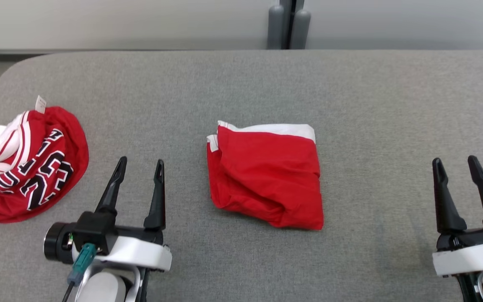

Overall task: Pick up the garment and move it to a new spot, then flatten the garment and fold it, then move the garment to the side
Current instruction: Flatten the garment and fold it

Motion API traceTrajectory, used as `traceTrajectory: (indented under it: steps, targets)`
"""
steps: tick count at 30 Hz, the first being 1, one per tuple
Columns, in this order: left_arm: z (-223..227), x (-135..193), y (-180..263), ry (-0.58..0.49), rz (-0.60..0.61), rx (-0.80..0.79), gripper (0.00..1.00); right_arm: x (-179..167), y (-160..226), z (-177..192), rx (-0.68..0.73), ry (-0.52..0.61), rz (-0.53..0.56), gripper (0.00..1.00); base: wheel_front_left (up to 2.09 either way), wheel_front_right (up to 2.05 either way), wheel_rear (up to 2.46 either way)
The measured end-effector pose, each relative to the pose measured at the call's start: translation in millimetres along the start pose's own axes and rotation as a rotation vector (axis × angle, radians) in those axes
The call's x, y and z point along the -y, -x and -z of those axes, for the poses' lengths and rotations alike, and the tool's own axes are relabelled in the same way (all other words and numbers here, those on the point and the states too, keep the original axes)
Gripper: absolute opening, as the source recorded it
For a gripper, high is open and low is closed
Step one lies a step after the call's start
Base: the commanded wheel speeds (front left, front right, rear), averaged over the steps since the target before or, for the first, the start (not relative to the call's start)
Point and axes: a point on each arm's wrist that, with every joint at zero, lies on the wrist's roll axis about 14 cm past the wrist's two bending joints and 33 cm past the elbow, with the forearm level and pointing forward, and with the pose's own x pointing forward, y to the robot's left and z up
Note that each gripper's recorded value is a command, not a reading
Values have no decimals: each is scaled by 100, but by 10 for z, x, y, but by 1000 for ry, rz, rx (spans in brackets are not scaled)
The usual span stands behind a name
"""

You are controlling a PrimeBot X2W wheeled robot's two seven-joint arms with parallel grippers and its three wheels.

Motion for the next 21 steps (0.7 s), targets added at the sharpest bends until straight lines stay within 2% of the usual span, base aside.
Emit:
traceTrajectory:
  steps: [13,21]
  targets:
    - [-111,-13,457,-16,18,-3,100,35,583,-159,-14,16,44,100,0,0,0]
    - [-176,9,539,-29,28,0,100,5,685,-210,-12,16,49,100,0,0,0]
